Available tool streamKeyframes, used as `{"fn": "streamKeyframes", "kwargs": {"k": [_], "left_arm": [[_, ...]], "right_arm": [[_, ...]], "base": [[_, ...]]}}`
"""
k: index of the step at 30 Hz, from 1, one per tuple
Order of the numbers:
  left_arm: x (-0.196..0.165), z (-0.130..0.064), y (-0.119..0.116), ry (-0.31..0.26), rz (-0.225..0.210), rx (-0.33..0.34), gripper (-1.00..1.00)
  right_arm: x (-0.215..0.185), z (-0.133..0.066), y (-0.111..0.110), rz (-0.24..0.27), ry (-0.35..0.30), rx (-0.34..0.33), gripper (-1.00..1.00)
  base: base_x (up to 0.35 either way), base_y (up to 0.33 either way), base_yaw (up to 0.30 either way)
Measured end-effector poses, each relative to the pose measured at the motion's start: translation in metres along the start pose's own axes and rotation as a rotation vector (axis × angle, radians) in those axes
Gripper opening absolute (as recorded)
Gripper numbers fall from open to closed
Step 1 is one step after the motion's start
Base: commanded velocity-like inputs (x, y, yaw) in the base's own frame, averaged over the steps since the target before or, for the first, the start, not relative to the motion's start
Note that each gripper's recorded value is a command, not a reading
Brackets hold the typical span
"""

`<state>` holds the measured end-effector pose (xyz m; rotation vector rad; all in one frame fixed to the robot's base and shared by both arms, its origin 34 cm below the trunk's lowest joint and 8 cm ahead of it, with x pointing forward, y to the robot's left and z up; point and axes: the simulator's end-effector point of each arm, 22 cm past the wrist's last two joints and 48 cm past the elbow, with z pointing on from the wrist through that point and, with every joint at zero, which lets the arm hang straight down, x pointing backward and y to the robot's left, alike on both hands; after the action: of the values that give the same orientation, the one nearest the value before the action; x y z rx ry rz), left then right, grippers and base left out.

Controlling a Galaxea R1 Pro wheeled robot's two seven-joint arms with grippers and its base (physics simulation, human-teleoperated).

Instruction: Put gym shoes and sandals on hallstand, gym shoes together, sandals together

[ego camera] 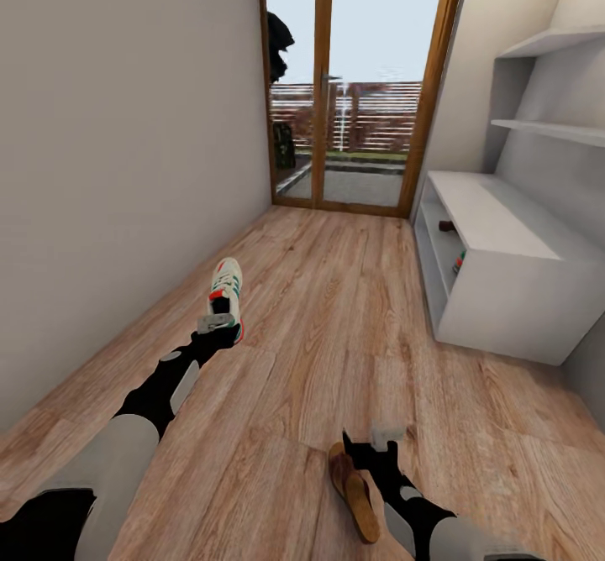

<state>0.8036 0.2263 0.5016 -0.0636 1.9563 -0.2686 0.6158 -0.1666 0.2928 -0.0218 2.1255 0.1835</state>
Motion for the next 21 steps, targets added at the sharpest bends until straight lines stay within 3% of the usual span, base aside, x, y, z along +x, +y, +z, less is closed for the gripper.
{"fn": "streamKeyframes", "kwargs": {"k": [21], "left_arm": [[0.072, 0.024, 0.017, 0.104, -0.014, -0.019, -1.0]], "right_arm": [[0.087, -0.008, -0.005, 0.02, 0.128, 0.01, 1.0]], "base": [[0.0, 0.0, 0.0]]}}
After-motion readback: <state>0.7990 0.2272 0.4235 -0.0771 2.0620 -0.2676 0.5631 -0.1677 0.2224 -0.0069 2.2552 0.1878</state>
